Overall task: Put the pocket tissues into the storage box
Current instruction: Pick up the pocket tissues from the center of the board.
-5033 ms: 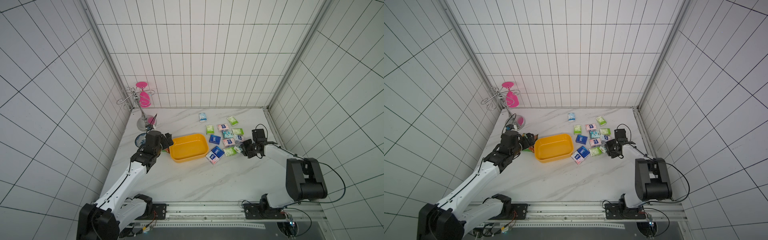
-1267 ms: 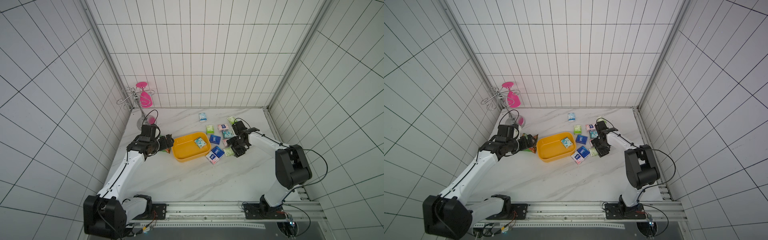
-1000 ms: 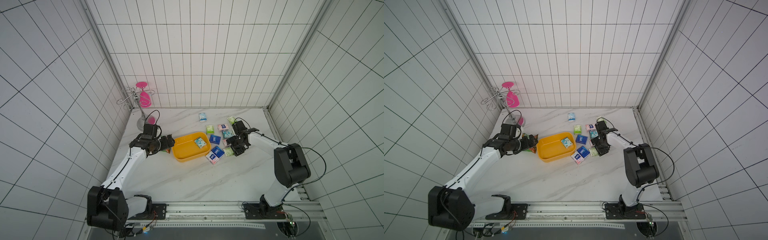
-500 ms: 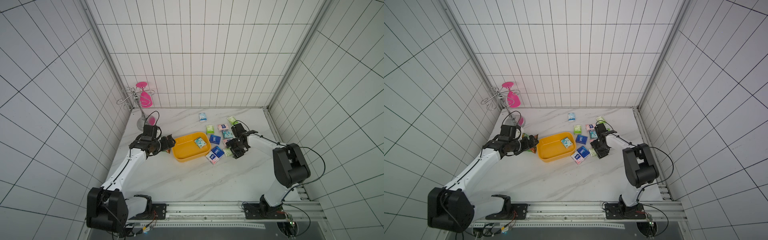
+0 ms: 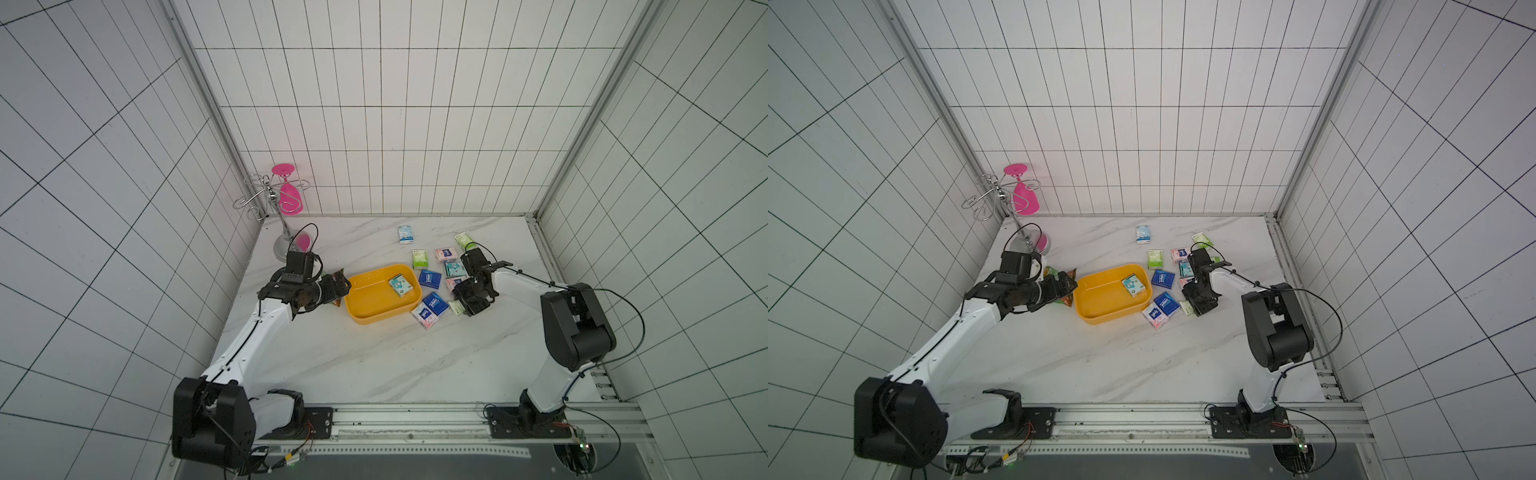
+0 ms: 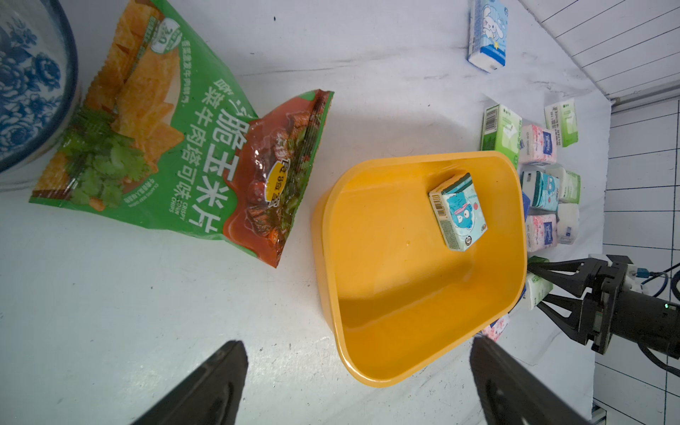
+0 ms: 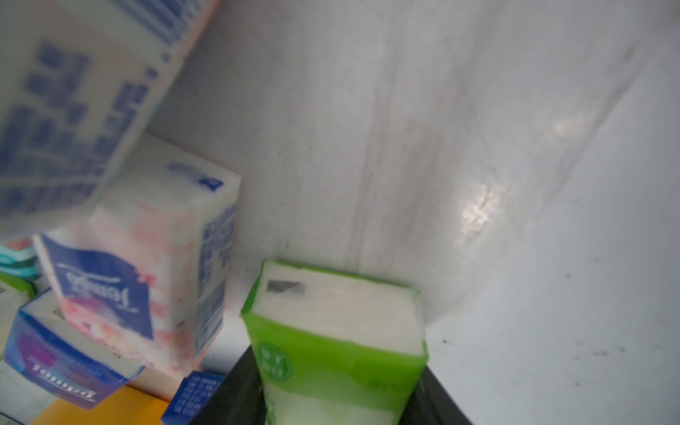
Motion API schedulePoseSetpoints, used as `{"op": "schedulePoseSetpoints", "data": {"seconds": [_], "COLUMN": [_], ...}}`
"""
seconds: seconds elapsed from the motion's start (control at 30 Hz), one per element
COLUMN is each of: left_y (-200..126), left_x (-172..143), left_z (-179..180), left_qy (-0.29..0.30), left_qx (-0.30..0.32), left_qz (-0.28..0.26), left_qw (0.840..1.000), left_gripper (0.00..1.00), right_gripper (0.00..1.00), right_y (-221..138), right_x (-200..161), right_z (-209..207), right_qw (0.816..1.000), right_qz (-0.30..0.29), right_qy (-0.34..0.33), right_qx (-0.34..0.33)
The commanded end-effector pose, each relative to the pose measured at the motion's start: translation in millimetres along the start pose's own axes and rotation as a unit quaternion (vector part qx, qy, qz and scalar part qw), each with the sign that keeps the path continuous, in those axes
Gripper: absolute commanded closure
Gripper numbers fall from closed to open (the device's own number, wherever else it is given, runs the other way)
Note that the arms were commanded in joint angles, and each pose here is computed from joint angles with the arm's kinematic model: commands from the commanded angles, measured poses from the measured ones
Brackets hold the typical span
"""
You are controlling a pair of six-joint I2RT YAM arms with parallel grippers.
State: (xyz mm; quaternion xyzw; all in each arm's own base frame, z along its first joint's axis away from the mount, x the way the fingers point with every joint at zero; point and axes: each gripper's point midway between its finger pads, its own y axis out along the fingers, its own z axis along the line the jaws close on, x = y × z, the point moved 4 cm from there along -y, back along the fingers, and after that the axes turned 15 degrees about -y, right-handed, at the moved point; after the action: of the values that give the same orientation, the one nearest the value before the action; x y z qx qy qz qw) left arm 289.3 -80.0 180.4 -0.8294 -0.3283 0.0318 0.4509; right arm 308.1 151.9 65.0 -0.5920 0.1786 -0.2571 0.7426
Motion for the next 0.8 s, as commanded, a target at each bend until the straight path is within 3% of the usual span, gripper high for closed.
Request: {"op": "schedulePoseSetpoints", "data": {"seconds": [0.0, 0.13, 0.27, 0.5, 0.77], "left_y": [-3, -2, 1, 9, 13], "left_x": [0, 1, 5, 11, 20], "left_z": [0, -1, -1, 1, -5], "left_qy": [0.003, 0.001, -0.011, -0.034, -0.058], "left_qx": [-0.007, -0.008, -0.010, -0.015, -0.031], "left_qz": [-0.007, -0.005, -0.004, -0.007, 0.008], "left_qw": [1.000, 1.000, 1.000, 0.999, 0.998], "left_gripper": [0.02, 0.02, 0.02, 0.02, 0.02], "right_gripper": [0.48, 0.51, 0.53, 0.53, 0.54], "right_y": [-14, -40, -73, -117, -125], "right_x": [-2, 1, 3, -14, -45], "right_z": [-9, -6, 7, 56, 116], "right_qw": [0.999, 0.992, 0.969, 0.891, 0.811], "right_qz": [-0.016, -0.041, -0.071, -0.100, -0.090], "right_qy": [-0.038, -0.118, -0.235, -0.442, -0.570], "right_qx": [-0.018, -0.015, -0.001, 0.038, 0.097]}}
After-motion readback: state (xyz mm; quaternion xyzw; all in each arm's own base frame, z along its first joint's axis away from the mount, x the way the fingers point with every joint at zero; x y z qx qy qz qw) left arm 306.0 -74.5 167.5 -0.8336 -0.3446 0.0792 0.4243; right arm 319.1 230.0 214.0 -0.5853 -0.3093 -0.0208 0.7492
